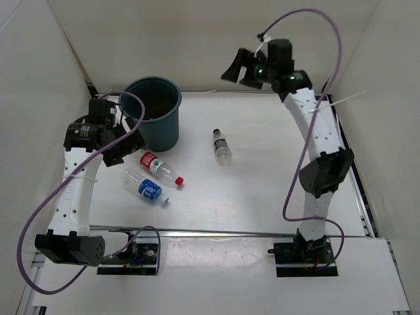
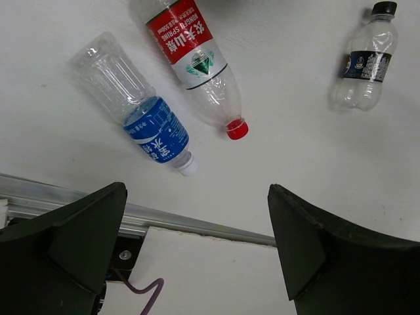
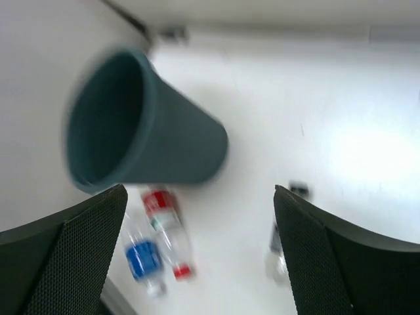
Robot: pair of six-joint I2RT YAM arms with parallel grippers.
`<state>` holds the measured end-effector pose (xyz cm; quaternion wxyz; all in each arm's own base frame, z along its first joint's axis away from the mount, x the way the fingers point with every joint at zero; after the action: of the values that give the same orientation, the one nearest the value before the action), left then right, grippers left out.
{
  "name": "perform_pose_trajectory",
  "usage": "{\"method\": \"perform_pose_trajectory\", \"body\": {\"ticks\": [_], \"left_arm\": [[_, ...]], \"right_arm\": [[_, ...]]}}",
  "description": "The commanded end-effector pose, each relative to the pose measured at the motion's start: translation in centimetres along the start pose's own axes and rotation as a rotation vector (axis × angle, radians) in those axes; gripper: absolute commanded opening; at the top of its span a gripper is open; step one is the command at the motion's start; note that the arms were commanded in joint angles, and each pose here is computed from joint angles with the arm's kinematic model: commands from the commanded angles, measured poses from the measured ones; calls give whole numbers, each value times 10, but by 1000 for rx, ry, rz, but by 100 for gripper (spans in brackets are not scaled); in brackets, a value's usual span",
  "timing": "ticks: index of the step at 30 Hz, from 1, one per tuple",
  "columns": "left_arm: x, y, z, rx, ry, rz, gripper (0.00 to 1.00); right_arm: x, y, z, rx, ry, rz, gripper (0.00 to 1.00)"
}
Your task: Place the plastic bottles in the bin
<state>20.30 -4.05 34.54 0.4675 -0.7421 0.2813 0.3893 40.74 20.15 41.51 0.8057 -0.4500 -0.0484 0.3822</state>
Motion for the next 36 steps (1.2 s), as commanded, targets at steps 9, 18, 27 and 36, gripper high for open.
{"method": "perform_pose_trajectory", "body": {"ticks": [9,18,27,36], "left_arm": [[4,-1,2,-52,72,-1,100],[3,-2,16,-93,33,-17,100],[2,-1,21,-102,15,-5,100],[-3,2,25,-103,-20,-11,100]], "right_arm": [[67,148,-90,36,241,632,94],[82,200,-108,21,299,793,94],[97,222,-116,78,288,861,87],[103,240,-127,136,294,919,54]]}}
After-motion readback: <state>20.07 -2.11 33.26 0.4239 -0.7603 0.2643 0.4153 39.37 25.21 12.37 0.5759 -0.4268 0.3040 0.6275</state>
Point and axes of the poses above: each gripper's point midway between its finger pads, its own x axis out along the fingers, its own z axis along the line the jaws close on, y = z × x, the point moved 10 cm from there along -x, back along the fingers, and after that the axes turned 2 degrees about x, right-handed, at the moved point
